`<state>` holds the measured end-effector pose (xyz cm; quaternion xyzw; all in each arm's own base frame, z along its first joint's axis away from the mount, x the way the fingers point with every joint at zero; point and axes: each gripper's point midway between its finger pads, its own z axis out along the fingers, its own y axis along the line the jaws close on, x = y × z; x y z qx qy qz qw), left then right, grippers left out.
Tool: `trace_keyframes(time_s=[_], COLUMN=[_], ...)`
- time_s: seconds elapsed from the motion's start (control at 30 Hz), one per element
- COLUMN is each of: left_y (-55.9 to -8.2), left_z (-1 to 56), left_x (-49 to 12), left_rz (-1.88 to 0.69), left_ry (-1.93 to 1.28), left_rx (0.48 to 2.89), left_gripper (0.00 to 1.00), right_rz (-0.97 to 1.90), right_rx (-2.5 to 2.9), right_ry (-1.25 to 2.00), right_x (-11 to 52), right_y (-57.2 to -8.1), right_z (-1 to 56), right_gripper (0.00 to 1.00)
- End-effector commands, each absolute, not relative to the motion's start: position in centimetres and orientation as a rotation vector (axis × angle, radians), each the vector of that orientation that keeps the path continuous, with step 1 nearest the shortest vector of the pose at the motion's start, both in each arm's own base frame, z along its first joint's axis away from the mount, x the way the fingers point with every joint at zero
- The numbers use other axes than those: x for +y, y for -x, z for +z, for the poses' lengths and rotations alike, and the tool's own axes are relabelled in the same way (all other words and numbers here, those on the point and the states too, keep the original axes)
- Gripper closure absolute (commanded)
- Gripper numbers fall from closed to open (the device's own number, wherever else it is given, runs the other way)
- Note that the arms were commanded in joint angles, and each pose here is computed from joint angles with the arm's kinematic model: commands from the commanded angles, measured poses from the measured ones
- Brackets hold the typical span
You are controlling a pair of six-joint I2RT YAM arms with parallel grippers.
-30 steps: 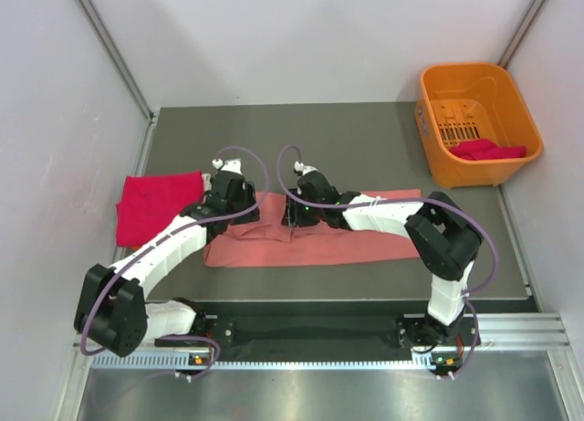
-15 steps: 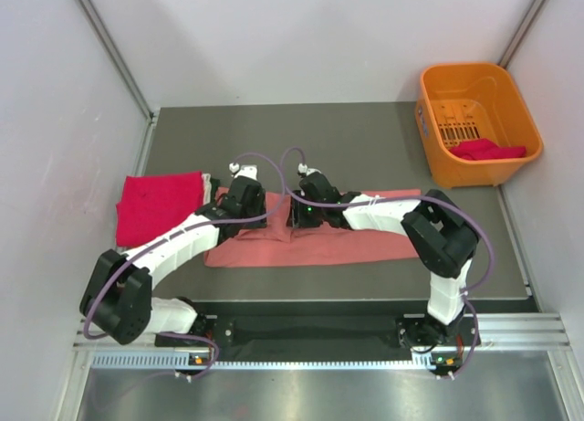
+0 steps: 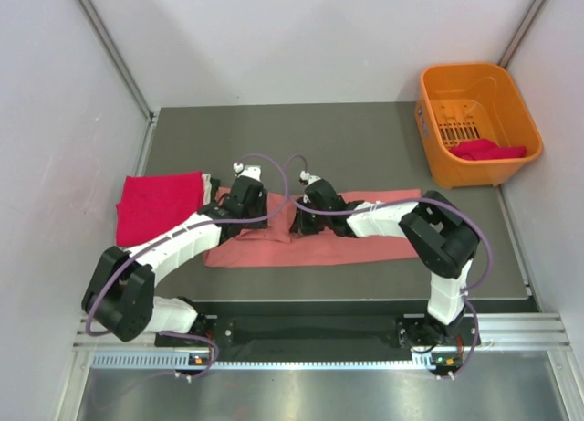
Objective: Fold and stack the t-shirts
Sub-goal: Fold the tshirt
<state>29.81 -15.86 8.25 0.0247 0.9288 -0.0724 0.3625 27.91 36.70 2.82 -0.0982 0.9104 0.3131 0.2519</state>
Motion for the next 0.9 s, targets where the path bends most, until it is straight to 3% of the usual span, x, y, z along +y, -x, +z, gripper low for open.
trace_keyframes(time_s=[0.0,0.3,0.47,0.87], left_y=[-30.6,-31.4,-31.7,-30.6], left_z=[8.9,8.7,7.8,6.8], left_x=[-17.0,-17.5,-17.7,-17.7], left_rz=[-0.237,-0.241,-0.220,-0.241], left_ry=[-0.105,-0.180,-0.211,-0.205], left_rx=[2.353,2.299,2.322,2.366], left_gripper=[0.51,0.52,0.58,0.52], right_rz=[0.948,0.953,1.003,1.089], right_rx=[2.389,2.308,2.266,2.257], right_ry=[0.324,0.431,0.421,0.406], right_x=[37.8,38.0,38.1,38.1], right_y=[-28.2,-28.5,-28.5,-28.0], right_z=[5.2,5.7,6.2,6.2], right_gripper=[1.00,1.00,1.00,1.00])
